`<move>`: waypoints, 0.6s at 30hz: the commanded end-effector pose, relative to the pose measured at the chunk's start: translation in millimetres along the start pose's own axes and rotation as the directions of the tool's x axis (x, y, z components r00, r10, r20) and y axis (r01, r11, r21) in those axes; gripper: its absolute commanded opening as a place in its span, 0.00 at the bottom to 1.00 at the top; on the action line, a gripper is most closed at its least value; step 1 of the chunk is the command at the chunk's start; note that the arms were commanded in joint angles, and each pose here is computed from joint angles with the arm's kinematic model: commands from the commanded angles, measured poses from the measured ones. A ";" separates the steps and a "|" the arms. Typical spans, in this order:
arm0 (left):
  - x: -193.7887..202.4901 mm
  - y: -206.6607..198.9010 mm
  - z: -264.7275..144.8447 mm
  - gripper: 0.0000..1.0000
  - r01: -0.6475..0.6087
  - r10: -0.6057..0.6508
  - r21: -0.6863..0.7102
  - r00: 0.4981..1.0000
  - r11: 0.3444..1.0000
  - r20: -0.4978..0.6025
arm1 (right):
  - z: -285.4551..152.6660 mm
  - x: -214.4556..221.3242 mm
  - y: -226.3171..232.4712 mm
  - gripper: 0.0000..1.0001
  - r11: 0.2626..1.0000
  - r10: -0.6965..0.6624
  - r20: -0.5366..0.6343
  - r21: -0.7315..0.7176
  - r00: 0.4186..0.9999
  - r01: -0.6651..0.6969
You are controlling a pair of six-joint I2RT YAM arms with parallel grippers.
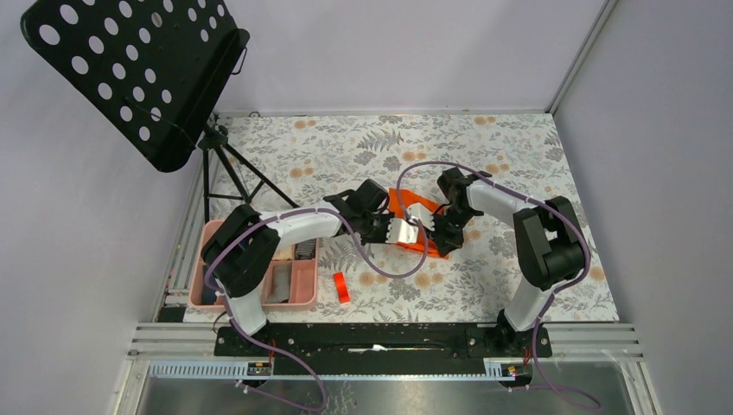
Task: Roll the underwear
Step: Fold the underwear at the center of the board.
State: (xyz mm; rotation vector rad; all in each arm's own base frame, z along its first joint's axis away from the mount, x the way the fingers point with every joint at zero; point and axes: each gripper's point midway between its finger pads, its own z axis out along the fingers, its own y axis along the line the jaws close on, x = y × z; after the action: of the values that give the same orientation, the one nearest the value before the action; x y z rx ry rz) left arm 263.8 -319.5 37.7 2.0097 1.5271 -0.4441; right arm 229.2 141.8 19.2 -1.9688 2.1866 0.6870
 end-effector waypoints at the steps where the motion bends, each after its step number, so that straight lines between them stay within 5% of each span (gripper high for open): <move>1: -25.9 16.7 -18.4 0.00 0.006 -0.006 -0.015 0.999 1.000 0.051 | -22.6 -15.4 16.4 0.00 1.000 0.025 0.037 -0.012 0.999 -0.025; 9: -20.2 7.4 -18.8 0.00 0.019 -0.021 0.131 1.000 0.991 0.014 | -40.0 -23.3 33.4 0.00 0.998 0.063 0.056 -0.034 0.996 -0.062; 18: -33.2 27.7 -24.6 0.00 0.026 -0.030 0.124 0.999 0.992 0.035 | -51.3 -29.6 34.9 0.00 0.988 0.134 0.076 -0.081 0.988 -0.128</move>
State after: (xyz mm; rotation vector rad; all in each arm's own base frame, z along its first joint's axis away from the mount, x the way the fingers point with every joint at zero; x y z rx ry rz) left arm 265.5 -331.2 73.0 2.0849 1.5316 -0.5833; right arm 214.6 141.7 58.9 -1.8547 2.3091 0.7505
